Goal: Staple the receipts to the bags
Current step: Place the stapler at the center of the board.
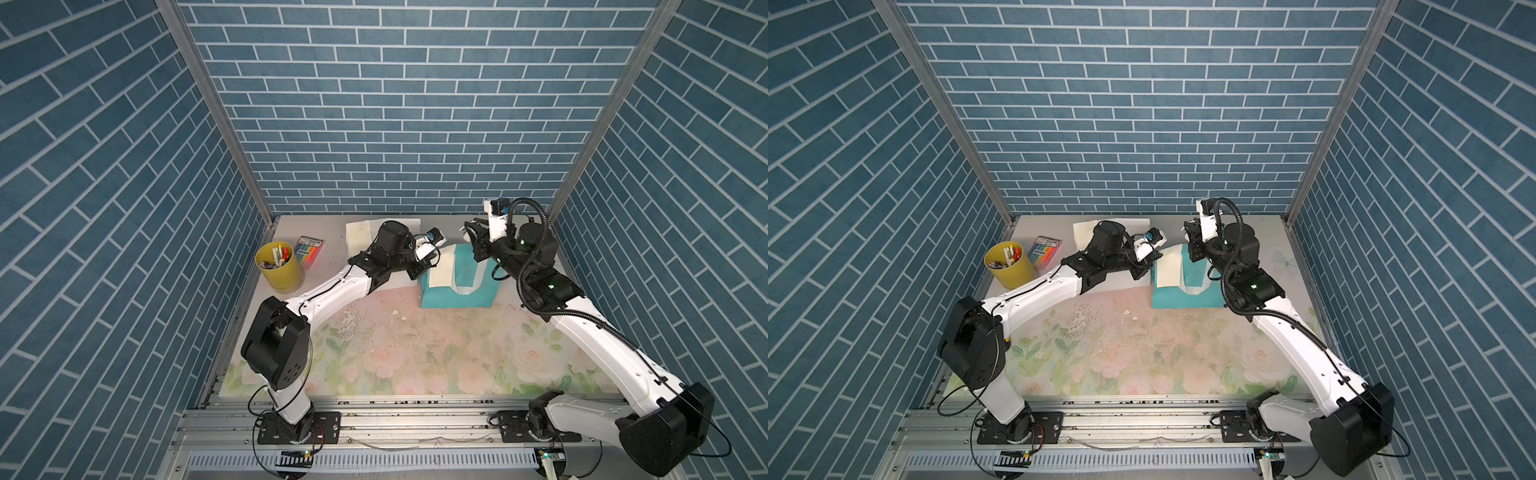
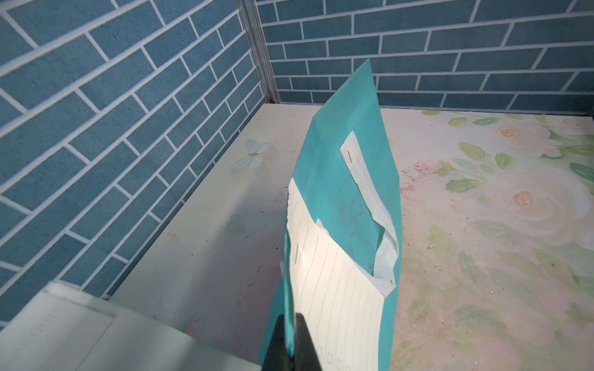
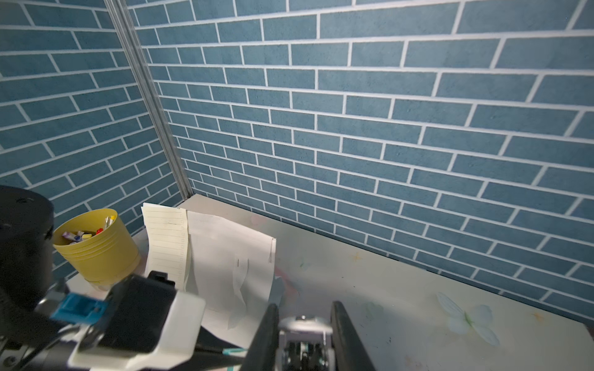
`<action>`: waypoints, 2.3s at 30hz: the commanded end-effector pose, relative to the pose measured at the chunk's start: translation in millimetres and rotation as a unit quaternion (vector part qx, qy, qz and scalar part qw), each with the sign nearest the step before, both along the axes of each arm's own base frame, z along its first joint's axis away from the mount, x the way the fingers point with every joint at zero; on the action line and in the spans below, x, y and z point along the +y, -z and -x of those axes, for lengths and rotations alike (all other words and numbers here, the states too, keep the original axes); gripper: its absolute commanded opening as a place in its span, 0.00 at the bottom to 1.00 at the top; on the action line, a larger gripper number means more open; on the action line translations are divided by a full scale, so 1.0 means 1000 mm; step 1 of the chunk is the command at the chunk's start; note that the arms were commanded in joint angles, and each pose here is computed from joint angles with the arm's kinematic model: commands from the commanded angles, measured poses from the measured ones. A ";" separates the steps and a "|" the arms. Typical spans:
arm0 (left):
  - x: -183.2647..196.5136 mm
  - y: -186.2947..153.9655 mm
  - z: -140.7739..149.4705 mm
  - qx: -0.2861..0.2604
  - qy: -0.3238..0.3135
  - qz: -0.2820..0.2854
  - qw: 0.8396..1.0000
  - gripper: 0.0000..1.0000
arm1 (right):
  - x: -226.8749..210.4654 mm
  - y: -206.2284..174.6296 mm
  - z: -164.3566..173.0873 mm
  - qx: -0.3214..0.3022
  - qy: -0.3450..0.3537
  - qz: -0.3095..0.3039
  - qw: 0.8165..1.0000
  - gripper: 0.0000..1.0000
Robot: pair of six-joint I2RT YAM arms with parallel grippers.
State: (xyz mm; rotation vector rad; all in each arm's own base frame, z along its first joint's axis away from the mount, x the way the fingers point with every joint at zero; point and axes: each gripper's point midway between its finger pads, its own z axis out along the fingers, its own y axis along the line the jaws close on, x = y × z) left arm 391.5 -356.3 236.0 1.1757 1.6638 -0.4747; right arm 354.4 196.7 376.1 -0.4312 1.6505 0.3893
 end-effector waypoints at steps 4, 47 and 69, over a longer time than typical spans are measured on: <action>0.008 -0.025 -0.032 -0.029 -0.087 0.006 0.996 0.51 | -0.049 0.027 0.030 0.103 0.059 0.071 0.990 0.00; 0.168 -0.101 0.010 -0.098 -0.303 0.058 0.946 0.99 | -0.083 0.317 0.146 0.693 0.133 0.209 0.677 0.00; 0.183 -0.104 0.020 -0.113 -0.311 0.062 0.942 1.00 | -0.073 0.323 0.123 0.674 0.128 0.196 0.701 0.41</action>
